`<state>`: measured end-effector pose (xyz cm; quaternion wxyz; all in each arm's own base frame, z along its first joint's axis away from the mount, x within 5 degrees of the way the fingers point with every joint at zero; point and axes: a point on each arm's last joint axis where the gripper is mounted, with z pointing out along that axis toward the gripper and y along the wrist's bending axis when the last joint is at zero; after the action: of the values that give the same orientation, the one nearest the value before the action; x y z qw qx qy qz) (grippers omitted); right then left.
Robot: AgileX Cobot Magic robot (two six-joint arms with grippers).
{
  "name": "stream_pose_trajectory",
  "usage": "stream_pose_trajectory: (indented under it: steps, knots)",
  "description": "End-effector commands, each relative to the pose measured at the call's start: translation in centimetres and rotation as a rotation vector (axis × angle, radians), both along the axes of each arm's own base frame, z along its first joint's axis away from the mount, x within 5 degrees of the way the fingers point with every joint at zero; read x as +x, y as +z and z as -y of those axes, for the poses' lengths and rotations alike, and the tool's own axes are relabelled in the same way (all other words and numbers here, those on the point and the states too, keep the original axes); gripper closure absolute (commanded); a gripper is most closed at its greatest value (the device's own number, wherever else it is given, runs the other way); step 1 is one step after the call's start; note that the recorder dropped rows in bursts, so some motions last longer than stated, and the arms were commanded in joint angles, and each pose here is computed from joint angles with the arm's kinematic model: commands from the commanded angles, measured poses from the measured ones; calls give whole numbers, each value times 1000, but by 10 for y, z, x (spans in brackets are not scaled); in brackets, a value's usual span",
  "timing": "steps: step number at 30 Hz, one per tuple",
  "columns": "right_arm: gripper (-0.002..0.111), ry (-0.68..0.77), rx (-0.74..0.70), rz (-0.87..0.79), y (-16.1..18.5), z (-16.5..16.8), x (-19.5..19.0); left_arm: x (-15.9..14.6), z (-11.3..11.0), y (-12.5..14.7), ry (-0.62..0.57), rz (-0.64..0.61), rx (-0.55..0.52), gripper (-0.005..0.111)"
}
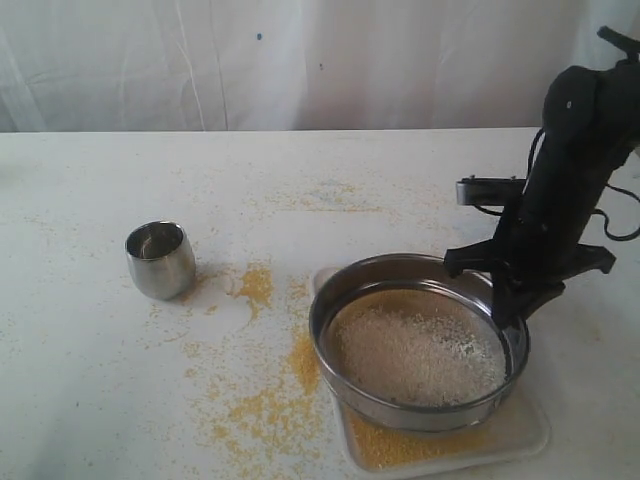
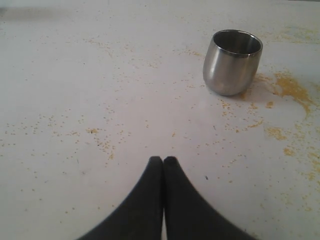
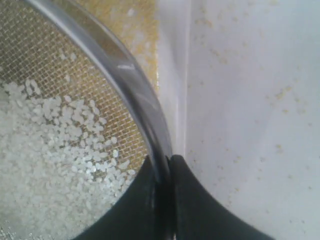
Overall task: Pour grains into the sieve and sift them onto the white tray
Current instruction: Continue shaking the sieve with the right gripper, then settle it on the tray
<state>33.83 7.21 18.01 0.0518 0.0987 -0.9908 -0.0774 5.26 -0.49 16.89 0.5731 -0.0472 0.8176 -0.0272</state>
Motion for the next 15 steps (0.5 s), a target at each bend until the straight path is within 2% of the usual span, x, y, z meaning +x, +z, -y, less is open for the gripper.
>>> stream_pose_trajectory:
  steps: [1,3,6,7,9,11,13,15]
  knots:
    - [108,-21,10,-100,4,3,-21,0,1,-2,-8,-2,-10,107]
    - [108,7,17,-89,6,3,-20,0,1,-2,-8,-2,-10,107]
    - [108,19,18,19,12,2,-6,0,1,-2,-8,-2,-10,107]
    - [108,-6,15,-52,14,2,-12,0,1,-2,-8,-2,-10,107]
    - [108,-40,45,-74,14,-1,-19,0,1,-2,-8,-2,-10,107]
    - [108,20,93,-68,17,-5,-26,0,1,-2,-8,-2,-10,107]
    - [108,64,101,73,17,-5,-14,0,1,-2,-8,-2,-10,107]
    - [108,40,71,172,16,-3,-1,0,1,-2,-8,-2,-10,107]
